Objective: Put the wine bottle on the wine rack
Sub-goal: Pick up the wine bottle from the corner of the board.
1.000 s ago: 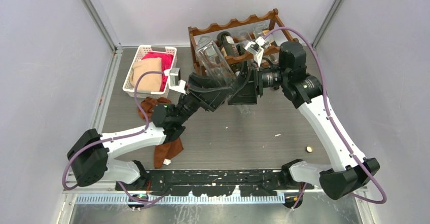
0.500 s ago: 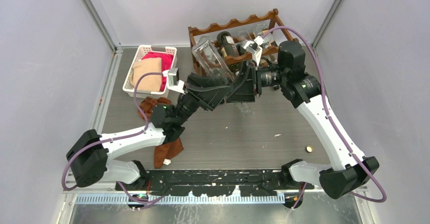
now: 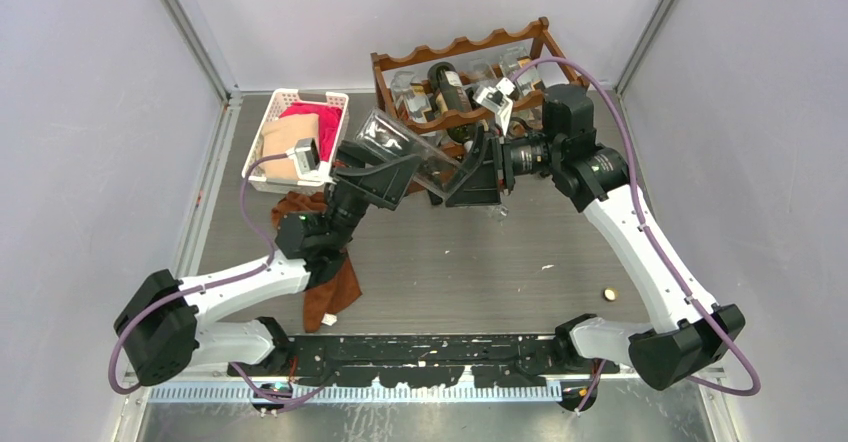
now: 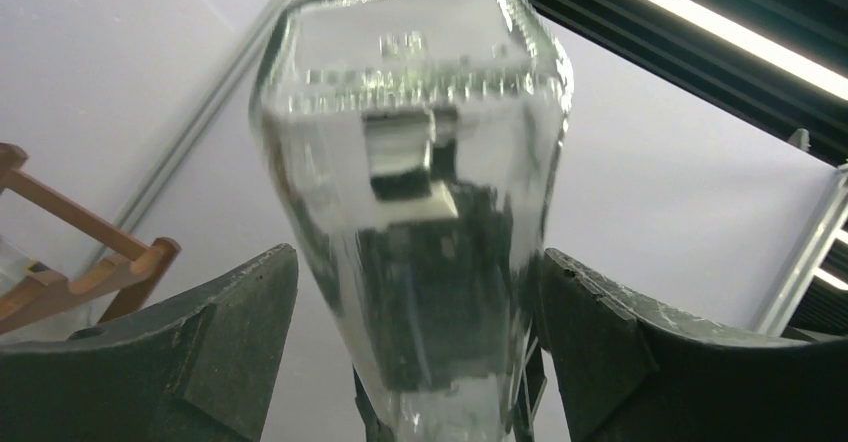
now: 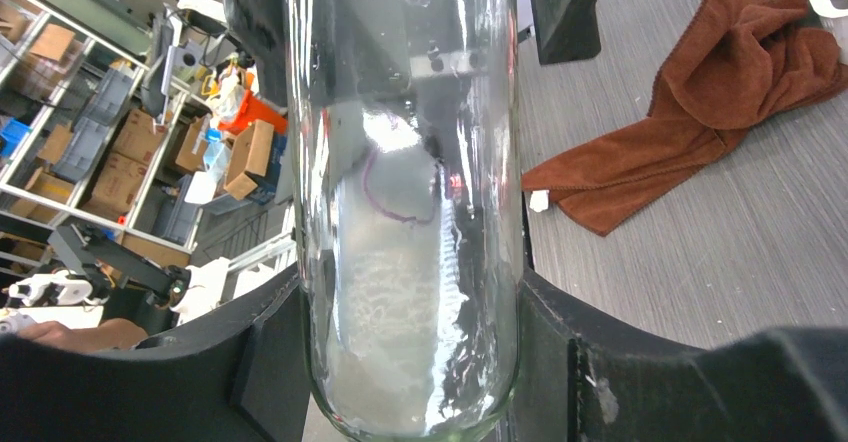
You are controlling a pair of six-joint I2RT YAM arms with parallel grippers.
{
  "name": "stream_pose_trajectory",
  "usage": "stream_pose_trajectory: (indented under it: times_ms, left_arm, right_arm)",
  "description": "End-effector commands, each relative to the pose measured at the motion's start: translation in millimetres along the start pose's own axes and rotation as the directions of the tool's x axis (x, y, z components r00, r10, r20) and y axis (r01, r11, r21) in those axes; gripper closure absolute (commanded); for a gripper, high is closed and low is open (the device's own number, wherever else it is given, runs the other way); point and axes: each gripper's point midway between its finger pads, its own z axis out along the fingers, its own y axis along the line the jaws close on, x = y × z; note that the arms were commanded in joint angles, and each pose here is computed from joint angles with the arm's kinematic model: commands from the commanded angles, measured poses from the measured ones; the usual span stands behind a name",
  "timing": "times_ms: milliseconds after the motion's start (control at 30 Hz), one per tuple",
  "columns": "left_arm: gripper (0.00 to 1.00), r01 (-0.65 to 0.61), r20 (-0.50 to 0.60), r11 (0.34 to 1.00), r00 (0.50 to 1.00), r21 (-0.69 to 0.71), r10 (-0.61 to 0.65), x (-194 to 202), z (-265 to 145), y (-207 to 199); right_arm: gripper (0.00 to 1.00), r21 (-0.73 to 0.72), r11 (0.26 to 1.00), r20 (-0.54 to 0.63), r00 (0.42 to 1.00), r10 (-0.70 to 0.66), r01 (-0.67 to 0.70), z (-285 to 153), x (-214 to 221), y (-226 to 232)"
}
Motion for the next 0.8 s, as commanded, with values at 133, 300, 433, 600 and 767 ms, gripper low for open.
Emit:
stream_pose_trajectory:
  times_ms: [133,300,433,600,767]
  left_arm:
    - [0.18,-0.015,0.051,0.999,0.999,-0.050,0.018,-18,-6,9]
    - [0.17,-0.019,0.030,0.994,0.999,-0.104,0.023,-12,-22,22]
    - [0.15,-0.032,-0.001,0.989,0.999,-0.147,0.032,-6,-34,32]
    - [0.14,-0.064,-0.040,0.981,0.998,-0.182,0.057,-2,-49,38]
    - [0.13,-0.112,-0.140,0.974,0.986,-0.196,0.085,6,-65,37]
  right_arm:
    - [0.99,0.005,0.993,-0.002,0.993,-0.115,0.115,-3,-1,5]
    - [0.99,0.006,0.992,0.003,0.992,-0.123,0.123,-5,-5,7]
    - [0.99,0.017,0.991,0.014,0.991,-0.132,0.132,-9,-9,7]
    - [0.99,0.056,0.990,0.037,0.991,-0.131,0.129,-18,-15,-2]
    - [0.99,0.136,0.983,0.081,0.987,-0.136,0.124,-35,-27,-22]
